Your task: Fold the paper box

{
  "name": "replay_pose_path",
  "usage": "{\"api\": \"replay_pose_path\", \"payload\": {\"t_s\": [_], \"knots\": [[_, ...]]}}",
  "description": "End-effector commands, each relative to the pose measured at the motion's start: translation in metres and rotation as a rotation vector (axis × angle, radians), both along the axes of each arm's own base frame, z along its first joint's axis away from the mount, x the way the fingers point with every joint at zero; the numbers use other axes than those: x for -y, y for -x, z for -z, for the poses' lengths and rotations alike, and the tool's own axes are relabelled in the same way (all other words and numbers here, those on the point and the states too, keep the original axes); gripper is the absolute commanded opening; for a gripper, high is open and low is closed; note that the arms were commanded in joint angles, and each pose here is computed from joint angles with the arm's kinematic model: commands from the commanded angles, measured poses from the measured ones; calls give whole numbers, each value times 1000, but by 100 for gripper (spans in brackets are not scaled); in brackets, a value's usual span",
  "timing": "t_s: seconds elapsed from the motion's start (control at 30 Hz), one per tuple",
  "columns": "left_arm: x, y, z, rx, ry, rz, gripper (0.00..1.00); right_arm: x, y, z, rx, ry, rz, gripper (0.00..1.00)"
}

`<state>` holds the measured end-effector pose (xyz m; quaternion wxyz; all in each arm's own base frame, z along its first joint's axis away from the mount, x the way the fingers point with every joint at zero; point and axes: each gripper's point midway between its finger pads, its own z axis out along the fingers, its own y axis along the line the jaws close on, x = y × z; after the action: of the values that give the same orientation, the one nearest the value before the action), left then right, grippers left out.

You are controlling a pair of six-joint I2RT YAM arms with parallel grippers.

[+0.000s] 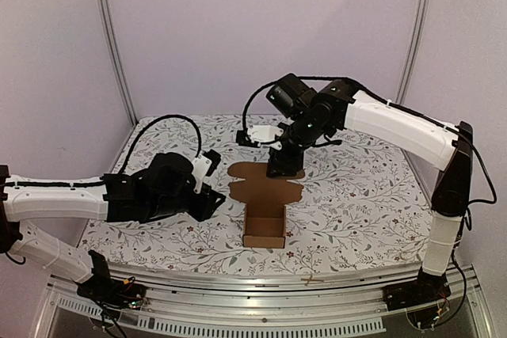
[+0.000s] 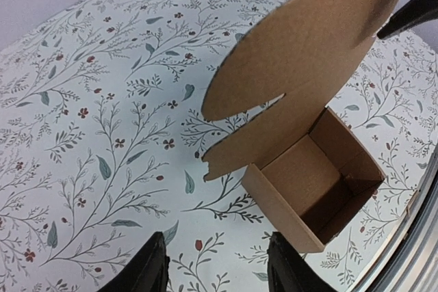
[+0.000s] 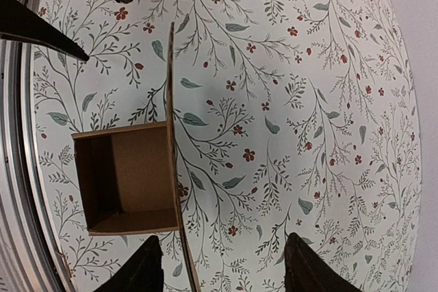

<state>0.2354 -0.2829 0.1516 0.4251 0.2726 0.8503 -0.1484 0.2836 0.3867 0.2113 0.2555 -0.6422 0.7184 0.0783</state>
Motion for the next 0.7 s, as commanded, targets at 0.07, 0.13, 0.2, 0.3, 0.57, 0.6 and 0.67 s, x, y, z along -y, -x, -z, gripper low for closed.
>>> {"api": "replay_pose_path", "payload": {"t_s": [0.07, 0.13, 0.2, 0.3, 0.57, 0.6, 0.67], "knots": [[10, -12, 2, 27, 108, 95, 51, -4, -5, 7, 28, 38, -17, 39], [14, -16, 2, 50, 137, 124, 53, -3, -6, 9, 34, 49, -26, 35], [19, -19, 4, 61, 155, 154, 54, -3, -5, 14, 29, 62, -38, 32], [25, -29, 12, 78, 151, 171, 56, -4, -5, 22, 18, 81, -44, 25], [42, -46, 24, 115, 155, 222, 57, -3, -4, 30, -2, 97, -49, 20], [43, -46, 26, 113, 163, 235, 56, -3, -5, 30, -1, 98, -48, 20], [45, -47, 28, 110, 178, 248, 53, -2, -5, 29, -2, 93, -49, 19]]}}
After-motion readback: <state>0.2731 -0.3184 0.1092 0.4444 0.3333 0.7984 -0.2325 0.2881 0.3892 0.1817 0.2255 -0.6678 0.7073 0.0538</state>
